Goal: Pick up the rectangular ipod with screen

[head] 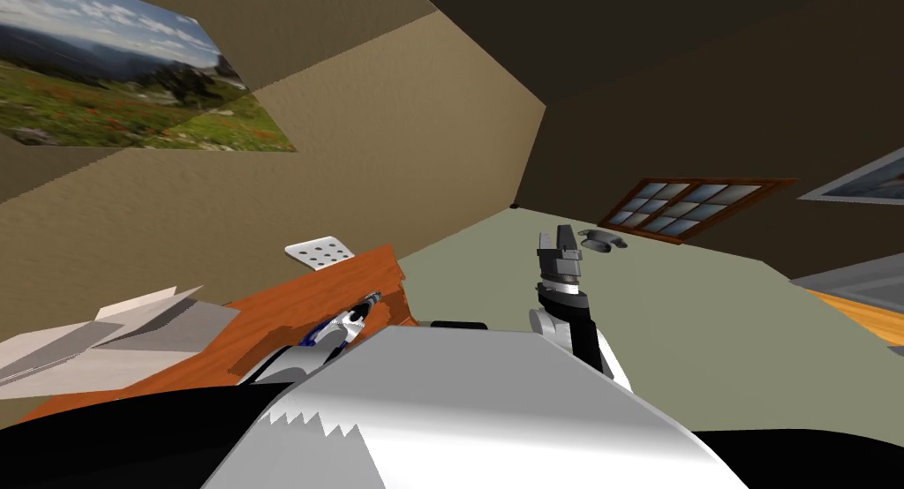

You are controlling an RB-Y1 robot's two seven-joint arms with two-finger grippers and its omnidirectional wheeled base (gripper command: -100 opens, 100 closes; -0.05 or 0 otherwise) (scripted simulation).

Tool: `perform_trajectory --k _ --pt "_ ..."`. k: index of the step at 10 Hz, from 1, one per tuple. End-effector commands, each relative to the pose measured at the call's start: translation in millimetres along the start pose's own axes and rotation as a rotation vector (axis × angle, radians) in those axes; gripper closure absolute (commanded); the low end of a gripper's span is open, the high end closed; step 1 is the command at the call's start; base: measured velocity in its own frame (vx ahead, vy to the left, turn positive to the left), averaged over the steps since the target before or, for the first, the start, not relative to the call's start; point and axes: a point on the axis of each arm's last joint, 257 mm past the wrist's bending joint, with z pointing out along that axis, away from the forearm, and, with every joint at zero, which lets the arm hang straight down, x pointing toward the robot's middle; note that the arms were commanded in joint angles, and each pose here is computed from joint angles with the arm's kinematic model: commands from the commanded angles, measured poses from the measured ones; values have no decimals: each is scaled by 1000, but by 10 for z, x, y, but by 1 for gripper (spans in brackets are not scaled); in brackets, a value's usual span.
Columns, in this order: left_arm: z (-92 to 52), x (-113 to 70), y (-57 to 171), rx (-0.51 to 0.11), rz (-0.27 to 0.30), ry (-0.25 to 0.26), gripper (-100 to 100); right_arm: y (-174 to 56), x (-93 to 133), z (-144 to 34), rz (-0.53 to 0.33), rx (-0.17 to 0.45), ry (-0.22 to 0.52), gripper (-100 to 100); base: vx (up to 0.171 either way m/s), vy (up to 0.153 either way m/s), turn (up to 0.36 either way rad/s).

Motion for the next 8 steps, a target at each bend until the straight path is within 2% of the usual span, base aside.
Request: perform_trajectory --k 1,6,7,8 --pt "-10 -20 48 -12 -13 0 100 0 0 0 0 0 0 0 -82 0 -82" --pt "-27 -113 200 -51 -45 -8 100 0 0 0 0 0 0 0 -69 -10 -95" --pt "-29 -100 175 -45 -39 -6 100 0 0 0 0 0 0 0 -30 2 -19" --pt "-29 -104 181 -47 -42 -6 0 0 0 -1 0 0 0 0 -6 0 4"
